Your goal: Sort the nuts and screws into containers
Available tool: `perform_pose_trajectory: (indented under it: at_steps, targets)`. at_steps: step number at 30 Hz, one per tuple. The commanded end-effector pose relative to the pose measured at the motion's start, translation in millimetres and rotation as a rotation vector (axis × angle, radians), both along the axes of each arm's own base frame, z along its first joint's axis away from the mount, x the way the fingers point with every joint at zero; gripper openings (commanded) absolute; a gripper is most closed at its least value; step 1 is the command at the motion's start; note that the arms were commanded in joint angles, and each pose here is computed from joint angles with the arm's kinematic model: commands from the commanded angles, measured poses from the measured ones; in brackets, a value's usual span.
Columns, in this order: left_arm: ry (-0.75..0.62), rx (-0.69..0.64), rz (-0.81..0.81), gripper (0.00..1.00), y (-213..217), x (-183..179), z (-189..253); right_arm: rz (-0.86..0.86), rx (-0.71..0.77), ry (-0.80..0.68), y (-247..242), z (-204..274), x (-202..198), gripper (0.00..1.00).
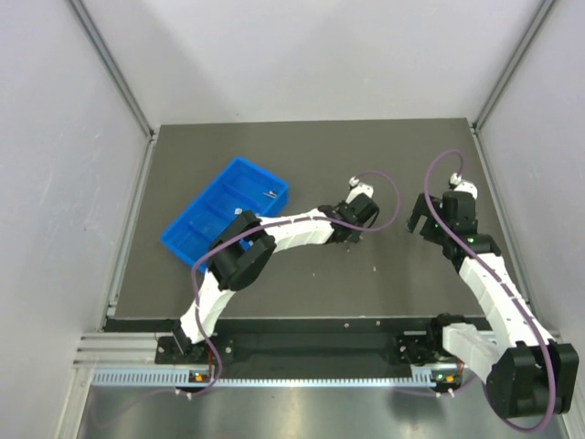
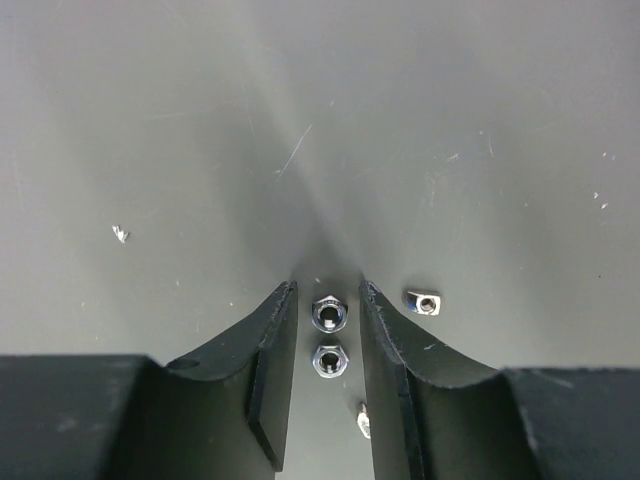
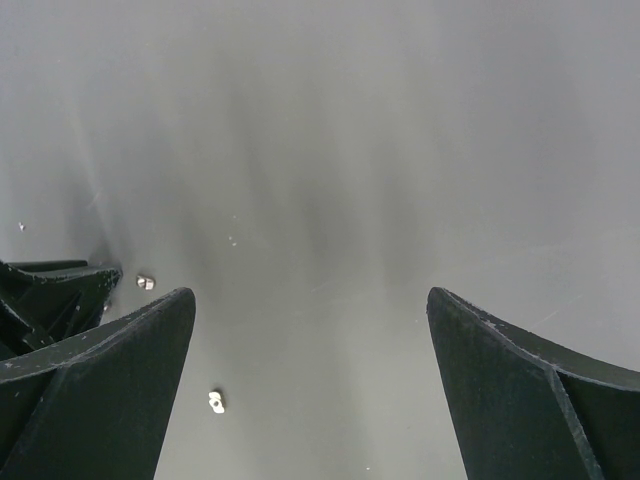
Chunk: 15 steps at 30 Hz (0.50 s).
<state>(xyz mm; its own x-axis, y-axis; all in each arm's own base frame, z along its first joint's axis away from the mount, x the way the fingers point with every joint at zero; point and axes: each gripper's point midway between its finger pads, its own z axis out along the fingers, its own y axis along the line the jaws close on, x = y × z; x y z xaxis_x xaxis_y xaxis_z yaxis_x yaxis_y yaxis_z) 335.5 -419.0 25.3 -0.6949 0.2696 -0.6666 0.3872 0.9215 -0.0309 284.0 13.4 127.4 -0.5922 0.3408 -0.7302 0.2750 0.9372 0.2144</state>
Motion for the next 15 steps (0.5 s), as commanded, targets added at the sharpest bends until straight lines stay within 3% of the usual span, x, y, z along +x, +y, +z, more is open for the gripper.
perform_pose_trajectory:
  at_steps: [1, 8, 15]
  targets:
    - [0.053, 0.059, -0.002, 0.36, 16.0, -18.9, -10.7, -0.008, -0.003, -0.026, -3.7, 3.4, 2.8, 1.0]
    - [0.061, 0.073, 0.004, 0.36, 20.0, -21.7, -15.5, -0.005, -0.003, -0.029, -3.6, 3.7, 3.7, 1.0]
    - [0.048, 0.072, 0.002, 0.22, 16.9, -17.9, -18.3, -0.001, -0.001, -0.028, -2.7, 3.1, 3.4, 1.0]
